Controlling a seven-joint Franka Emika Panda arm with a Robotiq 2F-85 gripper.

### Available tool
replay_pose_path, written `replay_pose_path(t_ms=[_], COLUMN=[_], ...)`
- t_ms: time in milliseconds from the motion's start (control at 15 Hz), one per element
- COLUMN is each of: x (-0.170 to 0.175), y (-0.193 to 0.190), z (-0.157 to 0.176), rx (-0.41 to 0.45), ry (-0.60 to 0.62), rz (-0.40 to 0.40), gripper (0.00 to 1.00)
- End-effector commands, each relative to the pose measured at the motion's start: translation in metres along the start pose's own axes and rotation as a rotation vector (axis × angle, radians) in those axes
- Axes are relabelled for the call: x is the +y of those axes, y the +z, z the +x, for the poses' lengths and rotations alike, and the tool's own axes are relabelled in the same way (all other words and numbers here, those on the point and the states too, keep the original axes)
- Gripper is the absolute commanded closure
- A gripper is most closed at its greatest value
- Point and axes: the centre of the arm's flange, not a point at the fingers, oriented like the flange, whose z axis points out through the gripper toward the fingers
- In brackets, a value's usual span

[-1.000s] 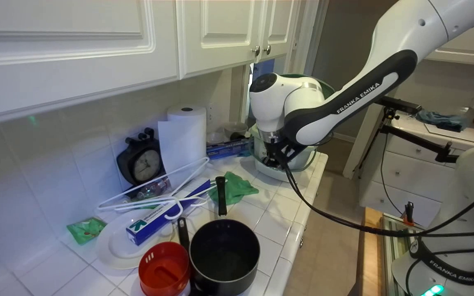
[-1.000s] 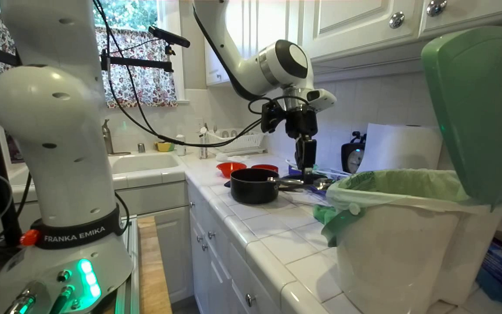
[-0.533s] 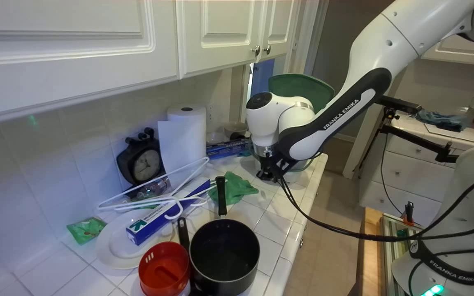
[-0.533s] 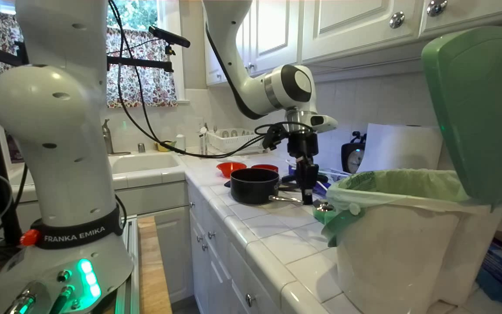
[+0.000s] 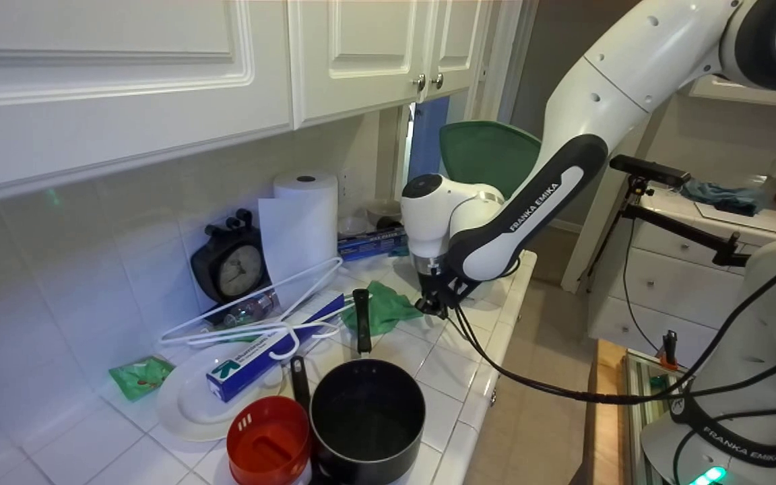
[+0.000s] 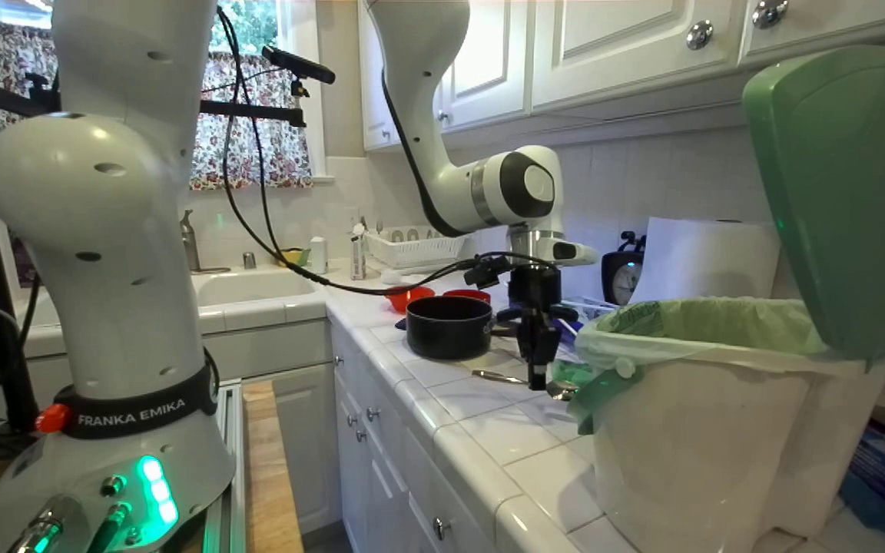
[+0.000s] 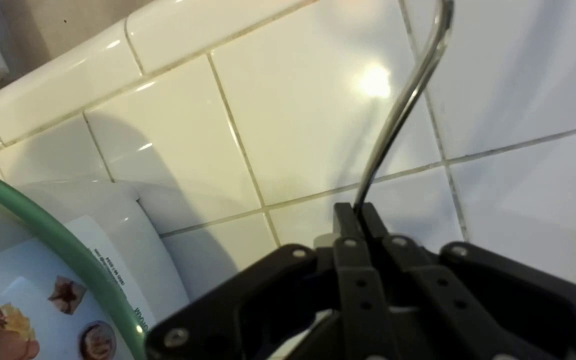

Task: Use the silver spoon to open the lid on the bin.

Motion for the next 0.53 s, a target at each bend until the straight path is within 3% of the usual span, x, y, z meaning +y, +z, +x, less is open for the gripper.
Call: replay_pose_path(t_ms=[0,467], x=[-0.007,-0.013], y=[0.011,0.029], z=[0.009,0.012], rx=[-0.014,-0.043], ry=[-0.022,-0.052], rz=[0.035,0.055], gripper=[0.96,0.96])
